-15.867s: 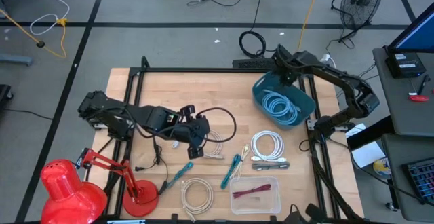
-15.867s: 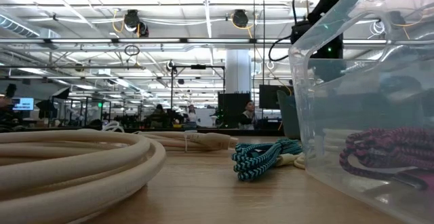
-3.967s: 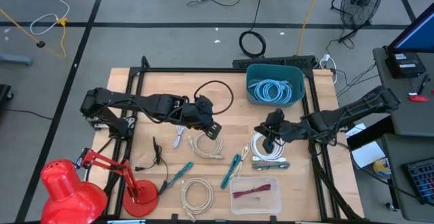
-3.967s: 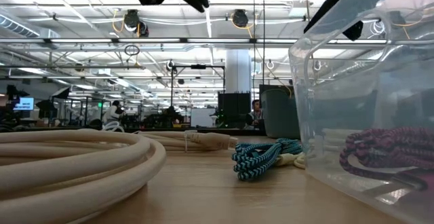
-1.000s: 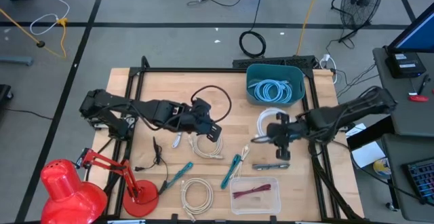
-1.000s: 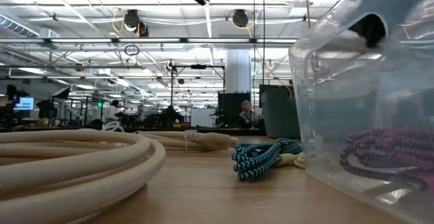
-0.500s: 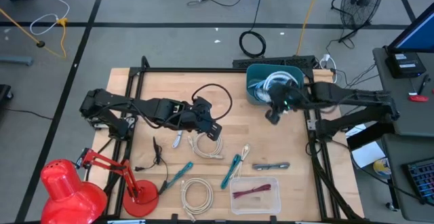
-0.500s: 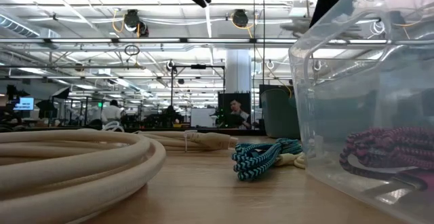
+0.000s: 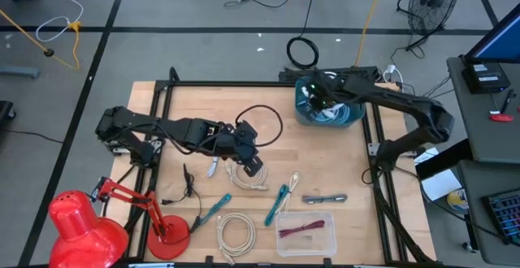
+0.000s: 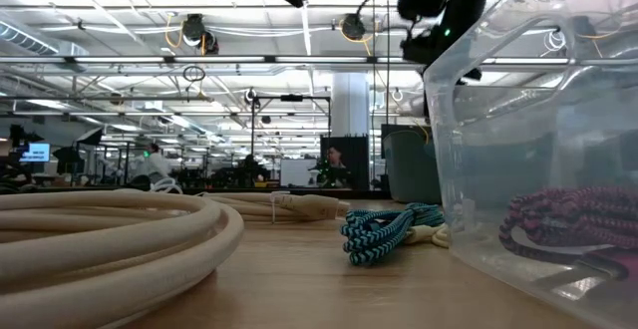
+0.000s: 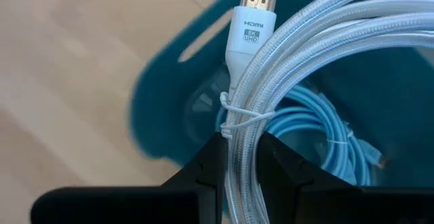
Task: Pick & Place USB Port
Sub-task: Put the white HDMI cable into the blue bin
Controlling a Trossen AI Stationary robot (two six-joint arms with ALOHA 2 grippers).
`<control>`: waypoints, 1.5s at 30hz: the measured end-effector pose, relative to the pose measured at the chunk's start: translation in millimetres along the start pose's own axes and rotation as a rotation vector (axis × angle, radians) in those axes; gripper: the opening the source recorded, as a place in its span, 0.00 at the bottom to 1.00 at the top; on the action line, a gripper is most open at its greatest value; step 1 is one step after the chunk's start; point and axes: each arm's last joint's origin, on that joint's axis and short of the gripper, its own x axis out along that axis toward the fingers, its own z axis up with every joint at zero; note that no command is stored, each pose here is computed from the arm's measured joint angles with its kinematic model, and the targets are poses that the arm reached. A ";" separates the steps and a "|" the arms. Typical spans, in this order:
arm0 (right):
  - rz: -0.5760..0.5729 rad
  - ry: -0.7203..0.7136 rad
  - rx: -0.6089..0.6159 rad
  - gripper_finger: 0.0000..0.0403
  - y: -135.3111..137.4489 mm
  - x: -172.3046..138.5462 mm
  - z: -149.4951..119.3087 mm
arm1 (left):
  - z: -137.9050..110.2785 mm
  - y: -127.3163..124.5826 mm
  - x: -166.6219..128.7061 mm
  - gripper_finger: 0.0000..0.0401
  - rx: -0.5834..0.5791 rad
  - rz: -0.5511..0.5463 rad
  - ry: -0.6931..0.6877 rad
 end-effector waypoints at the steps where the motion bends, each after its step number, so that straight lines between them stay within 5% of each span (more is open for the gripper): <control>1: -0.005 0.012 0.009 0.13 -1.7 6.7 2.2 | -1.3 -1.0 -0.4 0.12 0.025 -0.003 0.005; 13: -0.026 0.041 0.039 0.13 -6.8 50.7 16.2 | -19.4 -2.6 -5.3 0.12 0.185 0.059 0.095; 26: -0.023 0.044 0.058 0.13 -5.7 55.5 17.0 | -22.9 -1.7 -6.4 0.12 0.188 0.078 0.118; 45: 0.081 0.141 -0.122 0.13 7.8 65.3 -4.2 | -27.0 -5.0 -8.1 0.12 0.212 0.075 0.121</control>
